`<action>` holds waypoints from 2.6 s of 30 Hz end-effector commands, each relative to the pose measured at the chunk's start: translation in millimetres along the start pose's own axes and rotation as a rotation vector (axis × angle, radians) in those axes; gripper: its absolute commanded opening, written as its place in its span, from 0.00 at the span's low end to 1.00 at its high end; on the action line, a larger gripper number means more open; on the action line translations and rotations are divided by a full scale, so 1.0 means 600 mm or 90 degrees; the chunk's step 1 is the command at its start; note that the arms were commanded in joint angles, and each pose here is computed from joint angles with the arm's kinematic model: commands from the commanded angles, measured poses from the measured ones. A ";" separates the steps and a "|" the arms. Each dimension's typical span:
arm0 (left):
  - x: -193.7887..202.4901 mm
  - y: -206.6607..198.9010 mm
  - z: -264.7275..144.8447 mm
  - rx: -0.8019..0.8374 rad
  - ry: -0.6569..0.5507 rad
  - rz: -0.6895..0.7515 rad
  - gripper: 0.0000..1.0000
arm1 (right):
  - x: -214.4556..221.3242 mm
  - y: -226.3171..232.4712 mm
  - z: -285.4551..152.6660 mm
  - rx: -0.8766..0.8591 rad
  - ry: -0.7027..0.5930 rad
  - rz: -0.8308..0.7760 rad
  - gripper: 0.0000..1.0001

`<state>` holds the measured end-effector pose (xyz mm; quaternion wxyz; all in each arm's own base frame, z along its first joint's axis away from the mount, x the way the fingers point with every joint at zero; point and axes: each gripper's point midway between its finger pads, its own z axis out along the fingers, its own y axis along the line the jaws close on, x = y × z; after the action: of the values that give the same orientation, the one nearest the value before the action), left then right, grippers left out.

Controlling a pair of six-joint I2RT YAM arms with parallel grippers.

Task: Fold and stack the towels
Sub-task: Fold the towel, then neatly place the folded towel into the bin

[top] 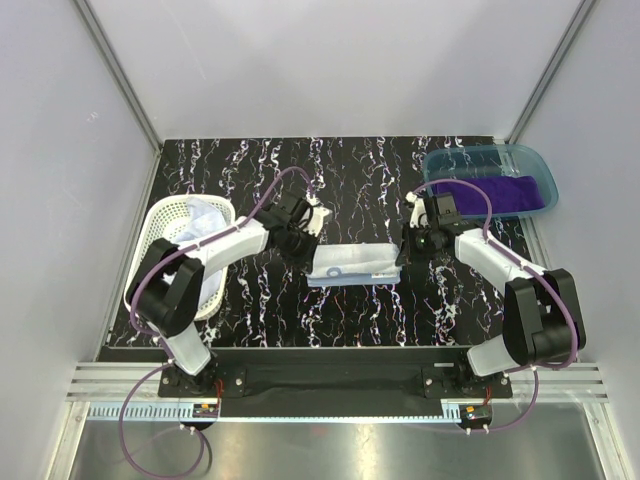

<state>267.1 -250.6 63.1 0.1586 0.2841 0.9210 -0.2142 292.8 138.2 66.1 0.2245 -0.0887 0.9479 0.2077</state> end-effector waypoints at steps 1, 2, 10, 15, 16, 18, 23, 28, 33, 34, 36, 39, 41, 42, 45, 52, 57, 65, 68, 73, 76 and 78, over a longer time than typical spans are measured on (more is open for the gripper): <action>0.001 -0.006 -0.004 -0.012 -0.009 0.000 0.12 | -0.004 0.007 -0.014 0.007 0.000 0.025 0.26; 0.004 -0.010 -0.005 -0.008 -0.006 -0.003 0.15 | -0.015 0.007 -0.018 0.015 -0.004 0.026 0.30; -0.029 -0.006 -0.043 -0.066 -0.091 -0.052 0.42 | -0.054 0.021 -0.053 0.037 -0.024 0.093 0.32; -0.050 -0.028 -0.022 -0.011 -0.145 -0.113 0.41 | -0.055 0.050 -0.019 -0.020 -0.047 0.136 0.28; -0.046 -0.033 -0.015 0.004 -0.145 -0.122 0.41 | -0.052 0.052 -0.013 -0.022 -0.045 0.140 0.27; -0.037 -0.033 0.007 0.019 -0.145 -0.140 0.41 | -0.037 0.042 0.005 -0.013 -0.033 0.154 0.26; -0.001 0.009 0.051 -0.050 -0.110 -0.182 0.40 | 0.008 0.012 0.046 0.020 -0.004 0.191 0.26; -0.018 0.019 0.037 -0.082 -0.125 -0.189 0.42 | 0.001 0.001 0.046 0.047 -0.009 0.190 0.29; -0.048 0.021 -0.019 -0.121 -0.137 -0.177 0.45 | -0.043 0.011 -0.005 0.061 -0.054 0.156 0.44; -0.059 0.014 -0.033 -0.116 -0.154 -0.172 0.47 | -0.047 0.002 -0.011 0.081 -0.064 0.151 0.49; -0.064 0.010 -0.041 -0.109 -0.164 -0.174 0.49 | -0.054 -0.010 -0.017 0.099 -0.077 0.140 0.59; -0.066 -0.004 -0.046 -0.085 -0.162 -0.177 0.50 | -0.054 -0.021 -0.003 0.090 -0.061 0.133 0.63; -0.074 -0.012 -0.061 -0.077 -0.170 -0.173 0.50 | -0.053 -0.028 0.010 0.065 -0.044 0.144 0.64; -0.076 -0.013 -0.070 -0.078 -0.175 -0.171 0.50 | -0.053 -0.030 0.015 0.057 -0.037 0.145 0.65; -0.090 -0.023 -0.121 -0.081 -0.210 -0.146 0.50 | -0.043 -0.031 0.035 0.022 -0.008 0.142 0.66; -0.088 -0.020 -0.235 -0.138 -0.269 -0.082 0.52 | -0.013 -0.014 0.073 -0.046 0.037 0.163 0.62; -0.080 -0.018 -0.274 -0.155 -0.314 -0.040 0.54 | 0.000 -0.018 0.083 -0.039 0.050 0.184 0.57; -0.058 -0.006 -0.295 -0.188 -0.316 -0.015 0.56 | 0.021 -0.020 0.085 -0.034 0.066 0.192 0.43; -0.054 -0.001 -0.297 -0.200 -0.322 -0.014 0.56 | 0.016 -0.017 0.082 -0.039 0.062 0.190 0.27; -0.046 0.014 -0.299 -0.230 -0.312 -0.020 0.56 | -0.016 0.002 0.060 -0.068 0.042 0.158 0.00; -0.040 0.018 -0.299 -0.238 -0.312 -0.019 0.56 | -0.045 0.009 0.039 -0.065 0.028 0.133 0.00; -0.041 0.016 -0.305 -0.237 -0.321 -0.022 0.56 | -0.057 0.005 0.027 -0.051 0.027 0.122 0.00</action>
<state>257.8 -173.9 211.7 0.3950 0.1807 0.8931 -0.1170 308.9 148.5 31.5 0.1349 0.0228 0.9557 0.2607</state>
